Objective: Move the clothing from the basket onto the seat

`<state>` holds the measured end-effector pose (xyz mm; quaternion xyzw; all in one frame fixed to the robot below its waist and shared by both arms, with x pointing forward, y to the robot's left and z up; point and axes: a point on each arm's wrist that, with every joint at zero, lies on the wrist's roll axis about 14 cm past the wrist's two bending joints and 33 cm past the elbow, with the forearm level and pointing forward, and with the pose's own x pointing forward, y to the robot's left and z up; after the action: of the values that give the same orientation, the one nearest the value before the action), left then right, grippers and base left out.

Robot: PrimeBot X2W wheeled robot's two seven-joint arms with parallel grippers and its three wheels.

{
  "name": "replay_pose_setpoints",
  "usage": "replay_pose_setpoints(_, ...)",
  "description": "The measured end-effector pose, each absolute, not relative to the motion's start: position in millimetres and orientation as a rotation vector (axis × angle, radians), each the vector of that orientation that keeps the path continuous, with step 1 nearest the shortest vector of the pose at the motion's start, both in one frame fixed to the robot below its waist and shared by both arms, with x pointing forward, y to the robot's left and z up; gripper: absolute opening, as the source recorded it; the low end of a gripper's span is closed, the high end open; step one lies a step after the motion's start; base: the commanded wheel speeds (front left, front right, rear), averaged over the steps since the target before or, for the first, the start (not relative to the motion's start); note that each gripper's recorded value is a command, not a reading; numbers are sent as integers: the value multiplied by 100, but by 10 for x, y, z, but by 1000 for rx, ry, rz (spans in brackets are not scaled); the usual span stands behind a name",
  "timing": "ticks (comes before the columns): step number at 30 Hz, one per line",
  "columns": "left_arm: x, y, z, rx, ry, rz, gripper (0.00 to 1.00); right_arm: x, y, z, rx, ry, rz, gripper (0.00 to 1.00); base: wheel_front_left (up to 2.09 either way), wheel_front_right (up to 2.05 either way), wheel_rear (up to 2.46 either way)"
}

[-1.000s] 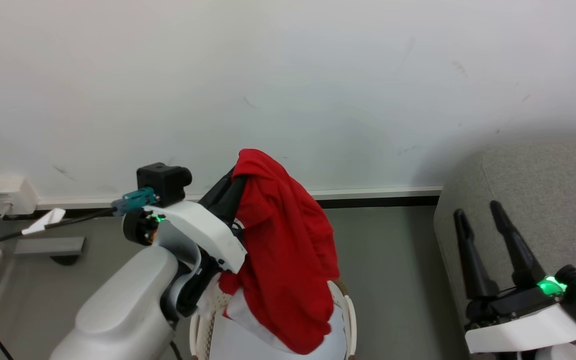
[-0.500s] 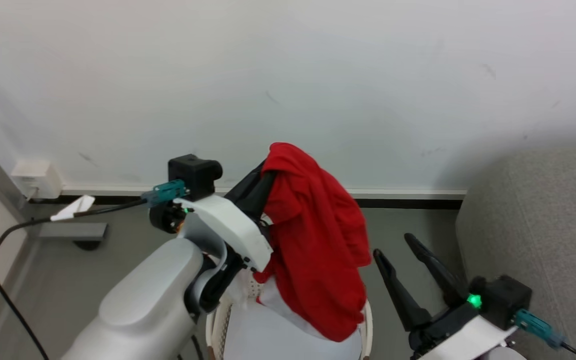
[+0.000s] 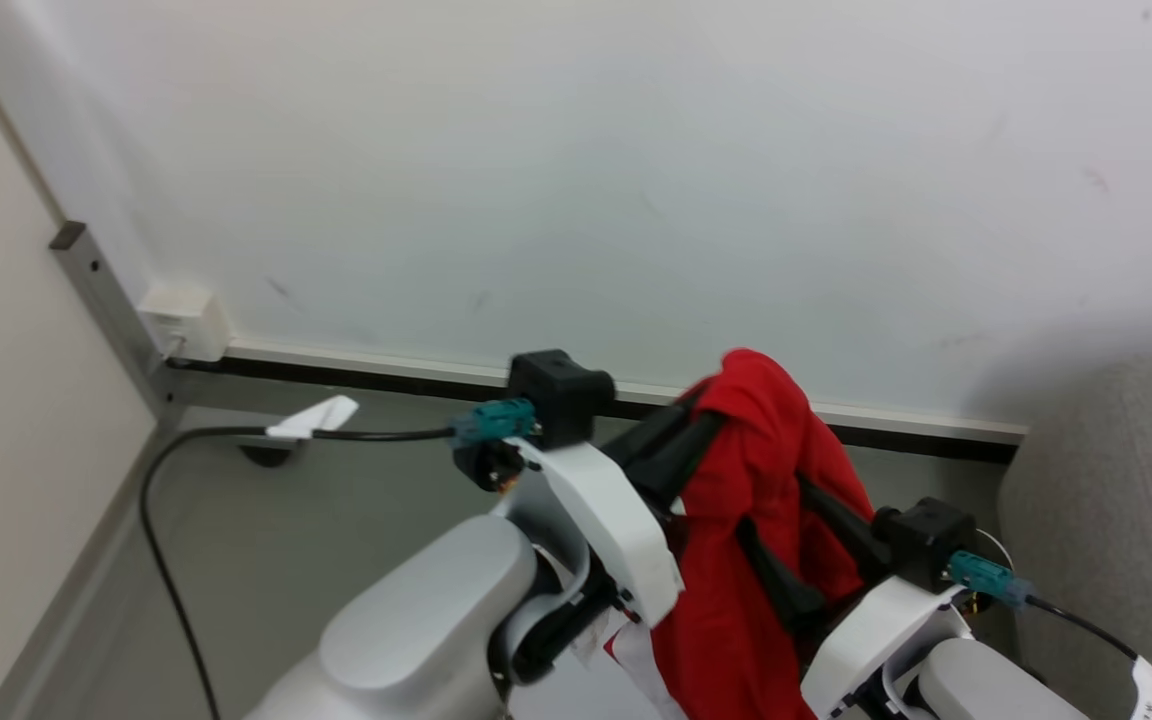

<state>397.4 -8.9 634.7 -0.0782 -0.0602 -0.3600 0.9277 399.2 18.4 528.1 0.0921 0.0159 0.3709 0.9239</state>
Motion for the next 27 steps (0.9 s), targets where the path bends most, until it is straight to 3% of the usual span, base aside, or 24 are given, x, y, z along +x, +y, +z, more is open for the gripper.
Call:
replay_pose_setpoints(7,3801,-143,6298,-152,-100,-769,0,3933,594,5173,155,98,866,100,0,0,0)
replay_pose_setpoints(13,3760,-91,6276,-160,-88,-754,0,4067,741,5236,159,105,862,100,0,0,0)
replay_pose_setpoints(14,3764,-73,6271,-161,-87,-750,0,4072,754,5231,161,108,861,93,0,0,0)
replay_pose_setpoints(15,3770,-57,6263,-161,-84,-744,0,4071,769,5227,165,111,861,49,0,0,0)
replay_pose_setpoints(16,3777,-42,6258,-162,-83,-740,0,4072,777,5226,168,112,860,21,0,0,0)
replay_pose_setpoints(17,3787,-27,6253,-164,-81,-735,0,4076,781,5230,171,112,859,0,0,0,0)
replay_pose_setpoints(27,3958,165,6164,-173,-66,-663,0,4111,625,5329,208,74,821,0,0,0,0)
